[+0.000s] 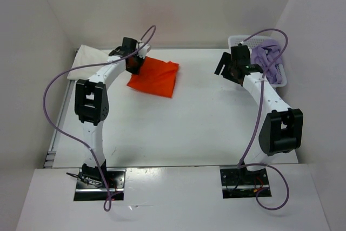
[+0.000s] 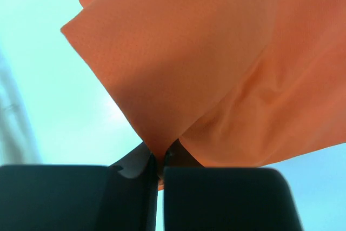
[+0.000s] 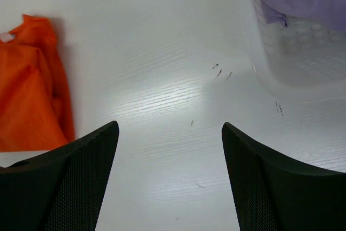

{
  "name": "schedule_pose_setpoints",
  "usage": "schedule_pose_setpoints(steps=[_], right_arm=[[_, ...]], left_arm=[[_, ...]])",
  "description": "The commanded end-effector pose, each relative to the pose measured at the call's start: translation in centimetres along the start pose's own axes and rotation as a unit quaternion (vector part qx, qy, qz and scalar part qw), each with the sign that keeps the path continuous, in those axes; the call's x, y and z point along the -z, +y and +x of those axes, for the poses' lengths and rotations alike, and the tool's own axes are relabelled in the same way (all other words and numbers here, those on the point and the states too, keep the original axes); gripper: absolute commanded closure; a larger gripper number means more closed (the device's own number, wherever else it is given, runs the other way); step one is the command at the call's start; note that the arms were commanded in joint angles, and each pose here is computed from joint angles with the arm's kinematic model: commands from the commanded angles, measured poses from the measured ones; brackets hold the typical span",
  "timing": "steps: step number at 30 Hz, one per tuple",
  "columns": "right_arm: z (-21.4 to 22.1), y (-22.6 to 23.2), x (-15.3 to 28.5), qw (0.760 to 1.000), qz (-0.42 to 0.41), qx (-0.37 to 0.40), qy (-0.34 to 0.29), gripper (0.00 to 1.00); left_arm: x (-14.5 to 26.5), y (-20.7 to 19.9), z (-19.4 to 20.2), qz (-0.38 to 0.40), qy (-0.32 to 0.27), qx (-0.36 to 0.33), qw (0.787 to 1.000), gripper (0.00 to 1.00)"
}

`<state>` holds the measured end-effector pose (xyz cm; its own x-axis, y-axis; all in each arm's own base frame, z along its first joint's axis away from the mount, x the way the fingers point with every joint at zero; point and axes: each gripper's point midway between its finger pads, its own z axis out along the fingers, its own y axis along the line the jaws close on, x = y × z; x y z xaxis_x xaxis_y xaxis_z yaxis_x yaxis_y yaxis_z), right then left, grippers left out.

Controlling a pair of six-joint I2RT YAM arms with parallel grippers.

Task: Fold and stack the t-shirts
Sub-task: Put the neatly folded tshirt into the corner of the board with the left arm

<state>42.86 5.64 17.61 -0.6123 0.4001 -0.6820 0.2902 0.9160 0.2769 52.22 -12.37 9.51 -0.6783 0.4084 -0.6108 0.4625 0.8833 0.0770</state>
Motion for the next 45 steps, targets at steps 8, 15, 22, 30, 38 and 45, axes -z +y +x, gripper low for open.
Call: schedule_pose_setpoints(steps=[8, 15, 22, 30, 38, 45], right_arm=[[-2.2, 0.2, 2.2, 0.999, -0.008, 0.007, -0.039, 0.19], [-2.3, 0.1, 2.2, 0.999, -0.004, 0.007, -0.041, 0.19], [-1.9, -0.5, 2.0, 0.999, 0.009, 0.013, -0.037, 0.19], [-1.9, -0.6, 2.0, 0.999, 0.009, 0.017, -0.037, 0.19], [-1.8, -0.6, 1.9, 0.999, 0.011, 0.018, -0.033, 0.19], [-1.8, -0.4, 1.4, 0.999, 0.012, 0.024, -0.022, 0.19]], left_arm=[[6.3, 13.4, -2.5, -0.216, -0.026, -0.031, 0.975, 1.00], [10.0, 18.2, -3.7, -0.290, -0.046, -0.032, 0.955, 1.00], [12.2, 22.3, -2.3, -0.334, -0.038, -0.019, 0.942, 1.00], [14.0, 27.6, -0.8, -0.362, -0.028, -0.006, 0.932, 1.00], [14.0, 31.6, 1.8, -0.381, 0.002, 0.010, 0.925, 1.00], [11.6, 33.6, 4.4, -0.381, 0.033, 0.013, 0.924, 1.00]])
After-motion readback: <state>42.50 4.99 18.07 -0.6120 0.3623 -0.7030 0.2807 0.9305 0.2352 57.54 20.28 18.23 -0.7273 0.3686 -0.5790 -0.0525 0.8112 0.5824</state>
